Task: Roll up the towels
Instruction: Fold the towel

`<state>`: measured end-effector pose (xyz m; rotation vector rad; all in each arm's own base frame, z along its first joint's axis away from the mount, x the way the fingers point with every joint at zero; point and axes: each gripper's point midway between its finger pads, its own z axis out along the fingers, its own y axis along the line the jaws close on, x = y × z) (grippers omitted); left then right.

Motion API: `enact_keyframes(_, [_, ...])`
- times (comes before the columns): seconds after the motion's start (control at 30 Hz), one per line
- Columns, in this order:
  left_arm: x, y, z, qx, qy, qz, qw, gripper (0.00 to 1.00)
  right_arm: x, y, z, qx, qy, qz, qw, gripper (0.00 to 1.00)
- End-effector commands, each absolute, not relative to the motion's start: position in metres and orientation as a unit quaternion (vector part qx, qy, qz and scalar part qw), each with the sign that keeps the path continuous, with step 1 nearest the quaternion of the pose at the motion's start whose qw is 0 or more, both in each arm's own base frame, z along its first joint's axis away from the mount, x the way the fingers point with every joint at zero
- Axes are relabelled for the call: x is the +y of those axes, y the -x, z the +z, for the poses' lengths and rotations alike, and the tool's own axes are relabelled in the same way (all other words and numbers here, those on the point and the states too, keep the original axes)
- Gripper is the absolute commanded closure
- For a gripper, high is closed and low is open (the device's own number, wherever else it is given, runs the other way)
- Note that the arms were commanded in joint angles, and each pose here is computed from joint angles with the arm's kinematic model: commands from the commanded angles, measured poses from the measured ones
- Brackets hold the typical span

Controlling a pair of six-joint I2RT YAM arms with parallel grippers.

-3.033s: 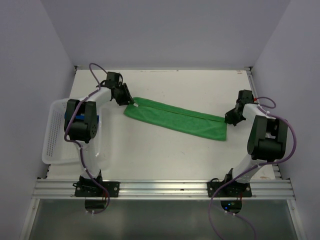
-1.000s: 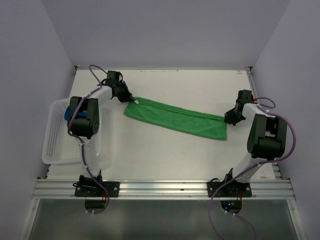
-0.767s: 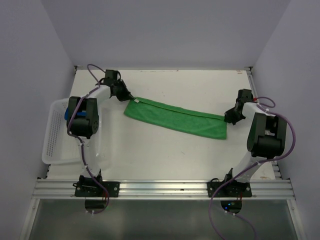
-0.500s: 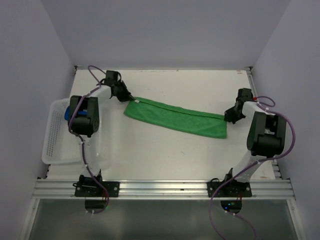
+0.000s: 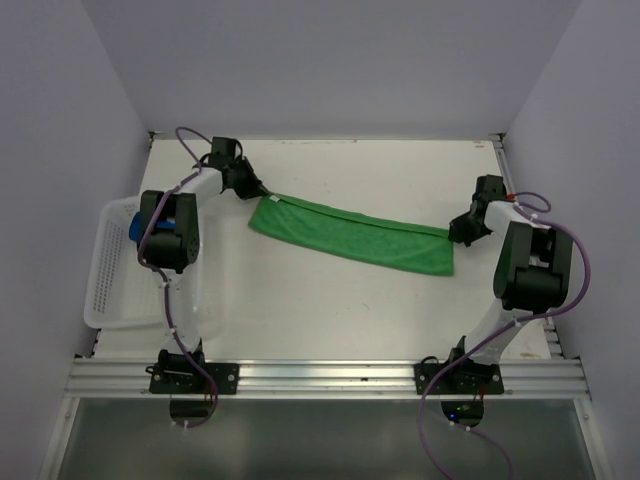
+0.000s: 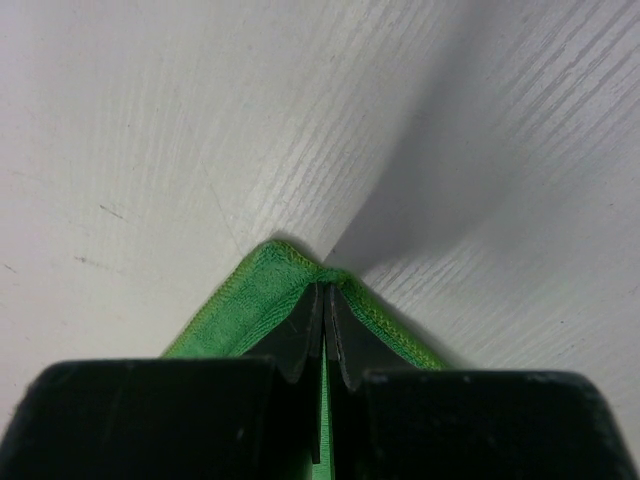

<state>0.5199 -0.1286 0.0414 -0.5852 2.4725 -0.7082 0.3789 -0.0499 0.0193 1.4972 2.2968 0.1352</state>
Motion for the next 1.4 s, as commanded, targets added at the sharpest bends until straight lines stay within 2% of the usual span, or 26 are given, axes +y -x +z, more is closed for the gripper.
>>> enact_keyframes(0.0, [-0.127,-0.535,0.051,0.899,0.215,-0.273,0.265,1.00,-0.058,-0.382,0.020,0.811,-0.549,0.037,0.197,1.00])
enact_keyframes(0.6, [-0.126,-0.539,0.049,0.901,0.208,-0.274,0.266,1.00,-0.059,-0.387,0.016,0.809,-0.555,0.044,0.188,1.00])
enact_keyframes(0.87, [-0.125,-0.541,0.050,0.900,0.208,-0.274,0.268,1.00,-0.062,-0.391,0.023,0.808,-0.556,0.039,0.190,0.96])
enact_keyframes(0.97, [-0.125,-0.541,0.049,0.900,0.208,-0.273,0.268,1.00,-0.062,-0.390,0.021,0.808,-0.557,0.037,0.188,0.91])
enact_keyframes(1.0, [-0.125,-0.540,0.049,0.901,0.208,-0.273,0.267,0.97,-0.062,-0.390,0.020,0.808,-0.557,0.037,0.187,0.90])
enact_keyframes(1.13, [-0.125,-0.539,0.047,0.901,0.207,-0.273,0.265,0.94,-0.061,-0.390,0.017,0.806,-0.562,0.038,0.183,0.74])
enact_keyframes(1.27, [-0.125,-0.539,0.046,0.902,0.206,-0.272,0.264,0.93,-0.060,-0.394,0.017,0.803,-0.565,0.045,0.184,0.67])
enact_keyframes(1.37, [-0.125,-0.537,0.046,0.903,0.205,-0.270,0.265,0.83,-0.061,-0.398,0.021,0.800,-0.568,0.048,0.189,0.62])
